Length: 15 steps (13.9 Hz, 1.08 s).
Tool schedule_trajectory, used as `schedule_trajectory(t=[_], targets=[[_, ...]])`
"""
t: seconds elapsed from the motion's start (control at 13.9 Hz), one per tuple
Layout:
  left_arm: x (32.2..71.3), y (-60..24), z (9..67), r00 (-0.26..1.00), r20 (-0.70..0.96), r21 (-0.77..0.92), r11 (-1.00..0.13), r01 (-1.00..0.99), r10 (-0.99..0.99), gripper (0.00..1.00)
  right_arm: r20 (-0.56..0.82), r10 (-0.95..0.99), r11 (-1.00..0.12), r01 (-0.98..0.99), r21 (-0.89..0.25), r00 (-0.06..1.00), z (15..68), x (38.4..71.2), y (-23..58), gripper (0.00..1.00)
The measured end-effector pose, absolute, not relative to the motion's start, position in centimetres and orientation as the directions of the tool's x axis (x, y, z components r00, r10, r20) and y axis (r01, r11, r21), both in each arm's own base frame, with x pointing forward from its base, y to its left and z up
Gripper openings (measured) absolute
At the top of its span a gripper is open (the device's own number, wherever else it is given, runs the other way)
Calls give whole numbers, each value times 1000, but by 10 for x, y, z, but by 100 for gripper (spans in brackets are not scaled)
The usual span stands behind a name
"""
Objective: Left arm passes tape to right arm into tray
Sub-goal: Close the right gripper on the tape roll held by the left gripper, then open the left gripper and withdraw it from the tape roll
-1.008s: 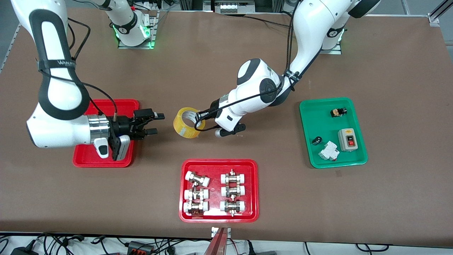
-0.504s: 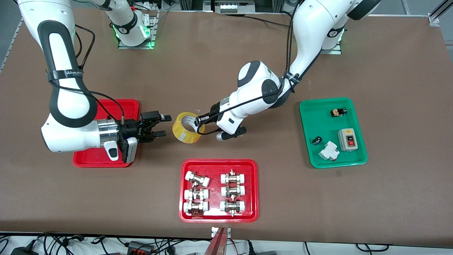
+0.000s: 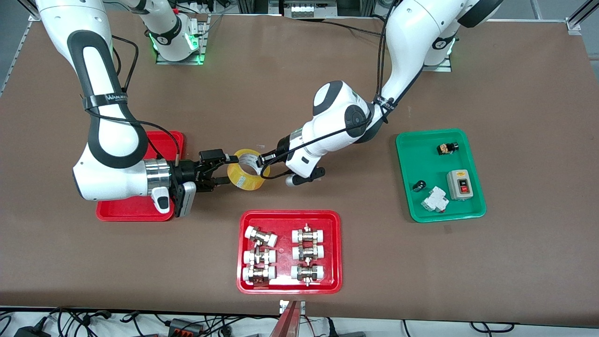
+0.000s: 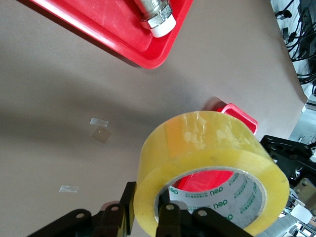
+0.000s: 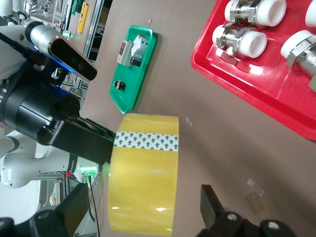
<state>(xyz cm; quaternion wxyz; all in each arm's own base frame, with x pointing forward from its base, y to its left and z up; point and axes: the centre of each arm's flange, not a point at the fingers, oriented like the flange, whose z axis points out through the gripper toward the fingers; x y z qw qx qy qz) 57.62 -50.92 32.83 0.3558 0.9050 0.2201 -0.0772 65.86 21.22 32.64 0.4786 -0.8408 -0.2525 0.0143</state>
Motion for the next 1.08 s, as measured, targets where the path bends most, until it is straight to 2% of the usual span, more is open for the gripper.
schedule_trajectory(t=[0.65,0.86,1.08], targets=[[576,-509,329,891,-296,611,-649,454,344,22,242,448,-406,438,-803,860,325,659,216,100],[576,-509,329,891,-296,611,-649,453,344,22,255,457,-398,452,-799,852,325,658,218,96],[577,-509,327,890,-297,609,-649,456,346,22,265,460,-389,461,-797,847,325,658,218,60]])
